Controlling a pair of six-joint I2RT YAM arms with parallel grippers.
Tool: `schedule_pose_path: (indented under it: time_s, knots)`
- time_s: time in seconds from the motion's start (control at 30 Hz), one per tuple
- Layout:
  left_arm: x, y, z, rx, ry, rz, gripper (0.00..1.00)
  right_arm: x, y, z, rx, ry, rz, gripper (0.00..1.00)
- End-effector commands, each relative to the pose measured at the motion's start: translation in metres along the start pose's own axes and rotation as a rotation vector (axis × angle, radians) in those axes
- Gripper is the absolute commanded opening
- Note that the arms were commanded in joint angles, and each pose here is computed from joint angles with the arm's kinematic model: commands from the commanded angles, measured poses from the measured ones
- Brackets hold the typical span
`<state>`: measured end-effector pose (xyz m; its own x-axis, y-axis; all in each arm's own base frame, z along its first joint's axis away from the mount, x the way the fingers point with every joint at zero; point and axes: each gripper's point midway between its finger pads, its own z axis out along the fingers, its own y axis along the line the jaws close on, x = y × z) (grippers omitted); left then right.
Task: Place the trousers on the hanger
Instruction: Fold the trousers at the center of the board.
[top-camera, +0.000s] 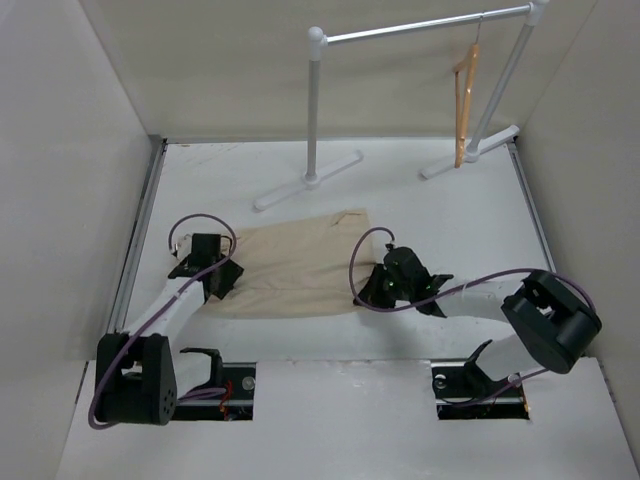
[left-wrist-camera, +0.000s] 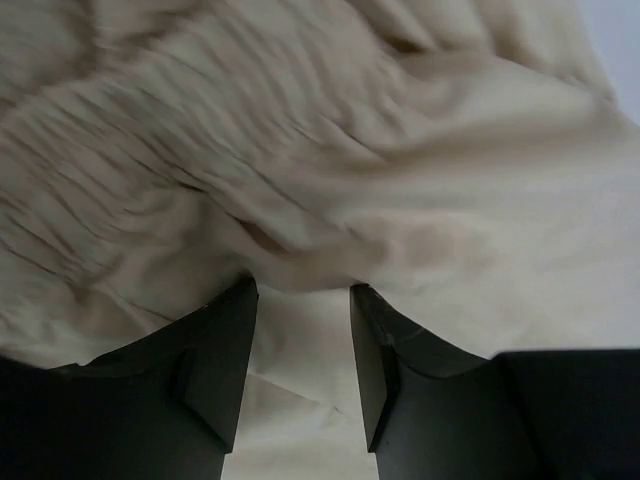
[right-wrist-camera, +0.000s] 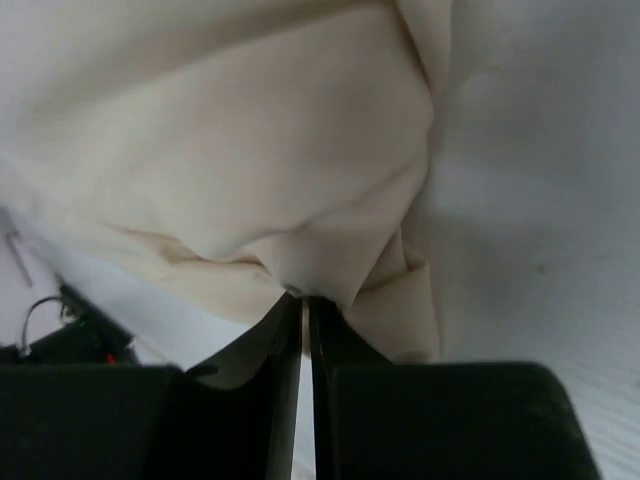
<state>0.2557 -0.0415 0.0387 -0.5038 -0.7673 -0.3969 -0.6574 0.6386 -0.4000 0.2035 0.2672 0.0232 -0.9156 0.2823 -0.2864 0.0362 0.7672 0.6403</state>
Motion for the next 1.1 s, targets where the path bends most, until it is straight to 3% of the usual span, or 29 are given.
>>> schedule_pose_path:
  time_s: [0.0,0.1,0.27,0.37,0.4,0.5,0.67,0.83,1.07]
  knots:
    - [-0.017,0.012,0.017,-0.016,-0.038,-0.072,0.4,-0.013,0.007,0.006,-0.046,-0.075,0.021,0.14]
    - [-0.028,0.0,0.012,0.023,-0.046,-0.074,0.4,-0.018,0.016,0.001,-0.061,-0.085,0.02,0.17]
    - [-0.048,-0.03,-0.024,0.111,-0.093,-0.041,0.45,-0.038,0.063,-0.046,-0.15,-0.17,-0.027,0.42]
    - [-0.052,-0.045,-0.045,0.153,-0.108,-0.013,0.46,-0.059,0.079,-0.066,-0.176,-0.23,-0.06,0.46]
    - [-0.054,-0.048,-0.05,0.161,-0.114,-0.006,0.47,-0.073,0.08,-0.068,-0.173,-0.259,-0.066,0.45]
    - [-0.056,-0.06,-0.055,0.185,-0.117,0.005,0.46,-0.111,0.075,-0.055,-0.129,-0.31,-0.084,0.3]
    - [-0.053,-0.068,-0.03,0.157,-0.094,0.018,0.45,-0.153,0.046,-0.011,-0.037,-0.327,-0.018,0.16]
    - [-0.056,-0.044,0.009,0.066,-0.072,-0.023,0.44,-0.131,0.002,0.02,0.059,-0.262,0.091,0.12]
    - [-0.074,-0.015,0.027,-0.002,-0.092,-0.102,0.44,-0.111,-0.028,0.019,0.122,-0.273,0.166,0.14]
